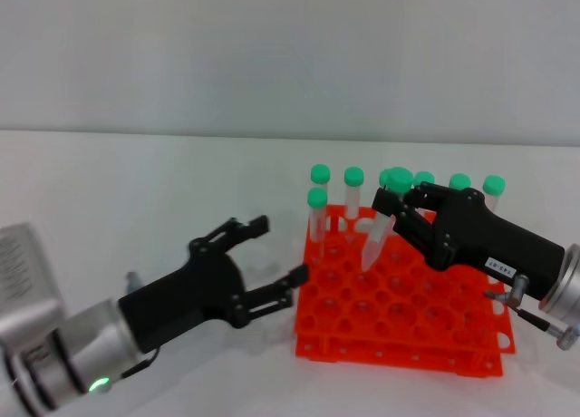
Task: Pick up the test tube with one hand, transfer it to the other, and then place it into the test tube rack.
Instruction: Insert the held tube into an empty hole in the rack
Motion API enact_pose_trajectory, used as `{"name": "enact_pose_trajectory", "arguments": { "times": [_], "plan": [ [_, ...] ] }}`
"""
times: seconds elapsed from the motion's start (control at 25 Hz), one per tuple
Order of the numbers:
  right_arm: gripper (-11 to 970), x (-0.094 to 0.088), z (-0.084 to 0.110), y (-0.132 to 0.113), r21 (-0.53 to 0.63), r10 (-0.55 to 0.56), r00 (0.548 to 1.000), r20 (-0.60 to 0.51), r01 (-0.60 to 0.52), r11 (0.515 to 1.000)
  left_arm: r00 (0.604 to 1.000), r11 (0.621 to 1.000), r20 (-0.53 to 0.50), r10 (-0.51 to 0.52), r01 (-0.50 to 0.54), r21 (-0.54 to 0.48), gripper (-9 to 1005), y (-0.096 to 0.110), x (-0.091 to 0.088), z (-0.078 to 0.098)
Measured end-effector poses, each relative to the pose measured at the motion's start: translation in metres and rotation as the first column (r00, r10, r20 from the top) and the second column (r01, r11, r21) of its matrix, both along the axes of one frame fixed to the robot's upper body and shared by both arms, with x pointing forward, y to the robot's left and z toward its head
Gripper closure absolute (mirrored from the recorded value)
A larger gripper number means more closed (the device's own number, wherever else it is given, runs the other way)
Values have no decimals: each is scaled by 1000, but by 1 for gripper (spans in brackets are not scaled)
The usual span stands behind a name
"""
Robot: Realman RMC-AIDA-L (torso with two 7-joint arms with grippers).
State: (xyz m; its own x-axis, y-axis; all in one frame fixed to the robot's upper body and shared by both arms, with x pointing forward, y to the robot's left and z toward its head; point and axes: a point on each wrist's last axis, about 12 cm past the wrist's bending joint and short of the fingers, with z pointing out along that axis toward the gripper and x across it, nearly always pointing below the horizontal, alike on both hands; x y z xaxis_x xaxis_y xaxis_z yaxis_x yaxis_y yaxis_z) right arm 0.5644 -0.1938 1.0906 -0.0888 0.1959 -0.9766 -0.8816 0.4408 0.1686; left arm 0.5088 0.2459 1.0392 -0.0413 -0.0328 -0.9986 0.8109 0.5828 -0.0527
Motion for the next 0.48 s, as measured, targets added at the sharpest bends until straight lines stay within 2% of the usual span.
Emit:
{"name": "enact_pose_trajectory", "arguments": {
  "times": [0.2, 0.32, 0.44, 0.48],
  "plan": [
    [768, 0, 4, 5, 20, -9, 1000, 29, 9, 1000, 990, 987, -6, 138, -138, -88, 122, 20, -21, -7],
    [768, 3, 7, 11, 12, -16, 999, 52, 16, 1000, 964, 954, -23, 266, -267, -134, 124, 39, -35, -12],
    [768, 9, 8, 19, -29, -35, 997, 68, 38, 999, 915, 899, -40, 401, -401, -177, 126, 59, -49, -15],
    [768, 10, 8, 21, -45, -42, 996, 76, 45, 998, 915, 899, -40, 401, -401, -177, 127, 59, -49, -15]
  ]
}}
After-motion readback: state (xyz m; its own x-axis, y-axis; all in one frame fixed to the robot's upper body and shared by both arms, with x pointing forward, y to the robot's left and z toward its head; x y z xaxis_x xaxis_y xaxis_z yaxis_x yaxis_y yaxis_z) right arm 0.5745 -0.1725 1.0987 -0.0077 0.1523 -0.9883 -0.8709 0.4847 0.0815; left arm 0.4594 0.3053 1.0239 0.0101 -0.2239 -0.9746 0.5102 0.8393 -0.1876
